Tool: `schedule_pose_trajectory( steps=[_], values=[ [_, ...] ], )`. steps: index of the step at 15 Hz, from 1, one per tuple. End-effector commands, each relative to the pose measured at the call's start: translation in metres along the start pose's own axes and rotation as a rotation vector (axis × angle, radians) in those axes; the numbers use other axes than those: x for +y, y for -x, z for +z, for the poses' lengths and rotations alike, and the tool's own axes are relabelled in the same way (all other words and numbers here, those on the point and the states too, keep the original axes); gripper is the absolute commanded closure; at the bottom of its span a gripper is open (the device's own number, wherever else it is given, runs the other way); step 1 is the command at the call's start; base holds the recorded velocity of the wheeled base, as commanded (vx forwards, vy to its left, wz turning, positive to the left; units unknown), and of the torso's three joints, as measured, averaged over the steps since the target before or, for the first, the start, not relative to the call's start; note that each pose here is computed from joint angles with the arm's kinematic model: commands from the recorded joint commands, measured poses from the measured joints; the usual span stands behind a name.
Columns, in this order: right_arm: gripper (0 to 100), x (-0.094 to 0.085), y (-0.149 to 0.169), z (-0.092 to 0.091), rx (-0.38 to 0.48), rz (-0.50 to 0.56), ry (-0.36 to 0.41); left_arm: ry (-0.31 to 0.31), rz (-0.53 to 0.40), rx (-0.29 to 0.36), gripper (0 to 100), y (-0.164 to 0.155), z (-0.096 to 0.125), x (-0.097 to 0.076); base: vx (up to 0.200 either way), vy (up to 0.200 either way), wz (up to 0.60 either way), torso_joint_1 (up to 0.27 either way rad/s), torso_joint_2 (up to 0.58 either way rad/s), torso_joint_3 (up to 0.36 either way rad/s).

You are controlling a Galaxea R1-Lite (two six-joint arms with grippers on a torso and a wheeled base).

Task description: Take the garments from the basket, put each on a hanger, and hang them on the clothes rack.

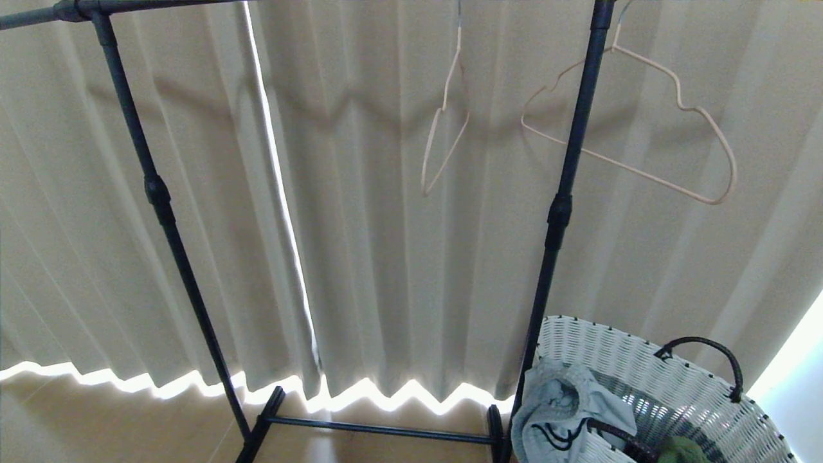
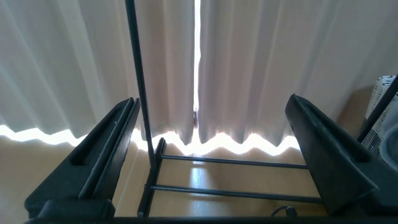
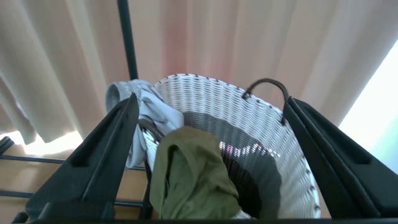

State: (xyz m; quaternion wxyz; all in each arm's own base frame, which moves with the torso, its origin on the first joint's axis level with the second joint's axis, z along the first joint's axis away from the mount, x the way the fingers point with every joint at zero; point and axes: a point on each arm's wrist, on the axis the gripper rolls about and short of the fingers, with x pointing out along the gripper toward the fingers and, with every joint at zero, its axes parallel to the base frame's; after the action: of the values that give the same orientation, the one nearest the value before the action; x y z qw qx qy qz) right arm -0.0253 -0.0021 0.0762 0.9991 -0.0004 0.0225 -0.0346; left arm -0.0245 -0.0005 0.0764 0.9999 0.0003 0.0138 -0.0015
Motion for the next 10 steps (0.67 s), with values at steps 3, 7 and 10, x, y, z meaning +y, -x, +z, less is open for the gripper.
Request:
schedule_pose_trajectory(
  steps=[3,7,10],
  values=[
    [0,0.0,0.0,0.0,-0.001,0.0,-0.003,0.001,0.0,0.0,0,0.0,-0.0001,0.0,0.0,0.0,0.0,0.0,0.0,0.0],
    [0,0.0,0.0,0.0,-0.001,0.005,0.003,0.001,0.0,0.0,0,0.0,-0.0001,0.0,0.0,0.0,0.0,0.0,0.0,0.0],
    [0,0.0002,0.0002,0.0003,-0.001,0.012,0.03,0.001,0.0,0.0,0,0.0,-0.0001,0.0,0.0,0.0,0.0,0.0,0.0,0.0]
  ],
)
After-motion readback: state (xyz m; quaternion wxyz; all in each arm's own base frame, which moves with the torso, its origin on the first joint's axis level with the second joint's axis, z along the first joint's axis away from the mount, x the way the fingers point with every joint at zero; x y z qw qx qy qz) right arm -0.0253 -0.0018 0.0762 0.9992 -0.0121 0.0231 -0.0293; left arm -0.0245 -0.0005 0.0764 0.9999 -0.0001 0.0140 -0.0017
